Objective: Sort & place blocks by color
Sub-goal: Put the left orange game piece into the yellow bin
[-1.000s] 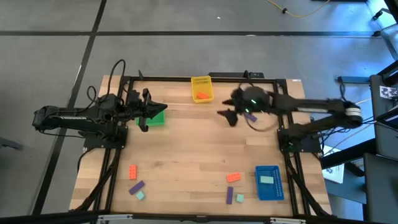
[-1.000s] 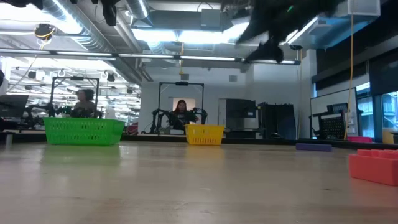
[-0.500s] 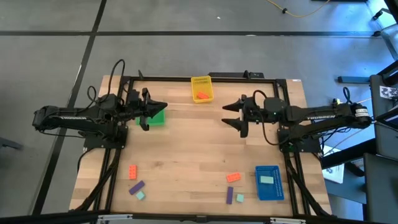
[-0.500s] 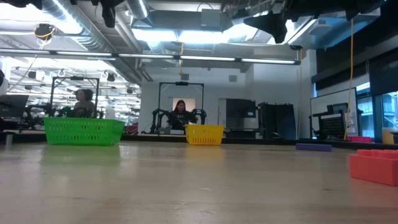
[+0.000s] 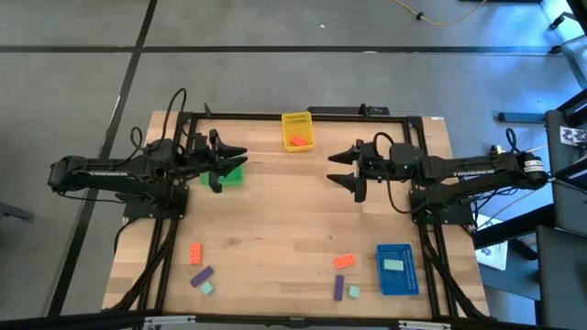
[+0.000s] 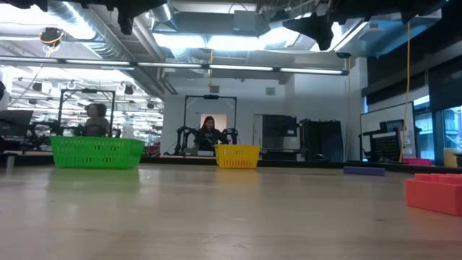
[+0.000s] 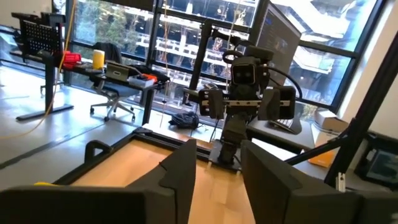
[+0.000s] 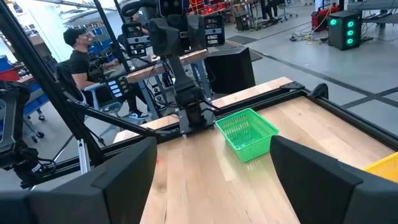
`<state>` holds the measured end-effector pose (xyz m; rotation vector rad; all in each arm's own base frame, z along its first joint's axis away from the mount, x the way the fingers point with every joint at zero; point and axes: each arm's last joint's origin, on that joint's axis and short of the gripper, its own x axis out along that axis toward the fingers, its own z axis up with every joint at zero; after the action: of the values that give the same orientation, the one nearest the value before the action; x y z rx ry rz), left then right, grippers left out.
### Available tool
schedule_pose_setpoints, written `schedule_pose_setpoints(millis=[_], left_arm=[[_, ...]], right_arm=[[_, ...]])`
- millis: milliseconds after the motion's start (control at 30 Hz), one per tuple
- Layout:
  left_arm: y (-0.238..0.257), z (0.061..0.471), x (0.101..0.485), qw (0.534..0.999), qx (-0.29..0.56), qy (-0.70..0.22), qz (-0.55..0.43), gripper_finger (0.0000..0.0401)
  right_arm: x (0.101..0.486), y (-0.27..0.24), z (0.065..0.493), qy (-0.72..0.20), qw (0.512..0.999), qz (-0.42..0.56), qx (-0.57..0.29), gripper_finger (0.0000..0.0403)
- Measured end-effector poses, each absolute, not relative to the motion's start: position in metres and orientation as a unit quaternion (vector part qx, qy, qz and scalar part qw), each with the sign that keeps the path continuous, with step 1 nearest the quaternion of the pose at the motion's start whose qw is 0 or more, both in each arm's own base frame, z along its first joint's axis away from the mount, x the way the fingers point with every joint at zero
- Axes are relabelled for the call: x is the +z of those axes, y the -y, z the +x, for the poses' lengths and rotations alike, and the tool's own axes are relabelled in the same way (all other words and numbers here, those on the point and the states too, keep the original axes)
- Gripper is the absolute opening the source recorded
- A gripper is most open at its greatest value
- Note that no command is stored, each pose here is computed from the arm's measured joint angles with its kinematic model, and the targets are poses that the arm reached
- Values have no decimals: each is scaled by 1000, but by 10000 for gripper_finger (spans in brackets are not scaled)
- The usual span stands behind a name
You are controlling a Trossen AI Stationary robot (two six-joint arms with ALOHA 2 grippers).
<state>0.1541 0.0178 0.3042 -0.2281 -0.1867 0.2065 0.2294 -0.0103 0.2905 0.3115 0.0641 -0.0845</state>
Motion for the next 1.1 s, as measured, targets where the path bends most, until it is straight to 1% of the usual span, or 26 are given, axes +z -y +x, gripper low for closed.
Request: schedule_pose_setpoints(millis=[133,233,333,567,600,633,767,900,967,1100], left_arm=[[-18,154,304,984,103,93,-113,120],[-18,154,304,984,103,93,-113,122],[-18,154,304,984,103,92,-113,121],[-18,154,302,985,104,84,-113,122],[-18,154,302,985,104,84,-113,122],[-18,154,302,985,104,84,-113,123],[-18,154,302,984,109,83,-113,123],[-18,156,300,984,106,75,-122,127],[-18,157,300,983,108,43,-143,137],[-17,155,311,974,125,-76,-172,162]], right_arm=[[291,10,229,-32,986,156,-42,309],[291,10,229,-32,987,155,-42,279],[291,10,229,-32,987,155,-42,221],[291,10,229,-32,987,152,-41,37],[291,10,229,-33,987,151,-38,19],[291,10,229,-33,987,150,-36,12],[291,10,230,-34,987,155,-28,5],[290,10,230,-34,987,155,-29,4],[290,10,230,-34,987,155,-29,2],[290,10,230,-34,987,155,-29,2]])
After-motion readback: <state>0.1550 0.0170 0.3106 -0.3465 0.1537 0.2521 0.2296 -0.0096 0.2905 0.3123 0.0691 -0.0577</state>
